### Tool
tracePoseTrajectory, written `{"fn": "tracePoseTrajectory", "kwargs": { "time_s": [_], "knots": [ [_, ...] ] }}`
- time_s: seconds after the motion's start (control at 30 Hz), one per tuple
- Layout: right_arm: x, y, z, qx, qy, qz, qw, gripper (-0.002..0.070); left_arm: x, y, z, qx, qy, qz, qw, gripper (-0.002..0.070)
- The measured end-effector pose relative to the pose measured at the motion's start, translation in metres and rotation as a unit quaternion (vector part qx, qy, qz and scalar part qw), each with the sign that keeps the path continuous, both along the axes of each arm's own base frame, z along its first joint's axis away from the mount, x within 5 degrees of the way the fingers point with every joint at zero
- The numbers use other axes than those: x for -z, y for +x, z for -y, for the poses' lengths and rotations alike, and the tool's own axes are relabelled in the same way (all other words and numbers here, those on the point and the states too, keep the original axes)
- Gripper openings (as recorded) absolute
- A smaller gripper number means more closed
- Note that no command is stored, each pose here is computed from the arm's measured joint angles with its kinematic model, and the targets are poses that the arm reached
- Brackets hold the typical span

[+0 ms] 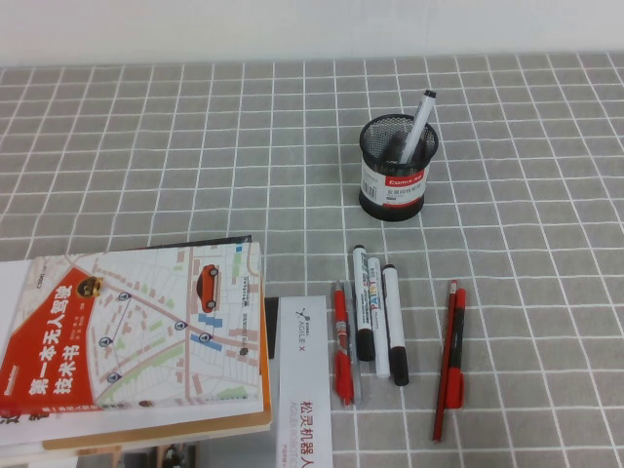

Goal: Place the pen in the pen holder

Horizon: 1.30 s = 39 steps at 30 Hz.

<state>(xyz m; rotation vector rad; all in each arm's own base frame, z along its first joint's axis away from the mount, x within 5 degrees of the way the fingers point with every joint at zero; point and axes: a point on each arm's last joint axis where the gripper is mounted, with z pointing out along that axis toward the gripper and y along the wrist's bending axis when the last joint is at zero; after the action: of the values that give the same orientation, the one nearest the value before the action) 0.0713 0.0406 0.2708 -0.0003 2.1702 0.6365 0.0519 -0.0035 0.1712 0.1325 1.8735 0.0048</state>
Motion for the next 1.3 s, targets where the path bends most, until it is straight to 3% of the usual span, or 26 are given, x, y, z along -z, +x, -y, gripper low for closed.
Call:
{"fn": "tracePoseTrajectory", "kwargs": {
  "time_s": [0.13, 0.33, 0.5, 0.7, 0.83, 1.3],
  "knots": [
    [-0.016, 0.029, -0.001, -0.033, -0.063, -0.093, 0.993, -0.0012, 0.000, 0.000, 0.000, 0.000, 0.000, 0.000, 1.000, -0.0004],
    [-0.024, 0.070, -0.005, -0.065, -0.084, -0.192, 0.976, -0.0013, 0.000, 0.000, 0.000, 0.000, 0.000, 0.000, 1.000, -0.0004],
    [-0.033, 0.099, -0.011, -0.087, -0.101, -0.226, 0.965, -0.0012, 0.000, 0.000, 0.000, 0.000, 0.000, 0.000, 1.000, -0.0004],
    [-0.029, 0.129, -0.028, -0.084, -0.201, -0.288, 0.932, -0.0013, 0.000, 0.000, 0.000, 0.000, 0.000, 0.000, 1.000, -0.0004],
    [-0.024, 0.152, -0.048, -0.068, -0.277, -0.306, 0.909, -0.0013, 0.000, 0.000, 0.000, 0.000, 0.000, 0.000, 1.000, -0.0004],
    [0.007, 0.244, -0.126, -0.104, -0.319, -0.326, 0.884, -0.0013, 0.000, 0.000, 0.000, 0.000, 0.000, 0.000, 1.000, -0.0004]
  ]
}}
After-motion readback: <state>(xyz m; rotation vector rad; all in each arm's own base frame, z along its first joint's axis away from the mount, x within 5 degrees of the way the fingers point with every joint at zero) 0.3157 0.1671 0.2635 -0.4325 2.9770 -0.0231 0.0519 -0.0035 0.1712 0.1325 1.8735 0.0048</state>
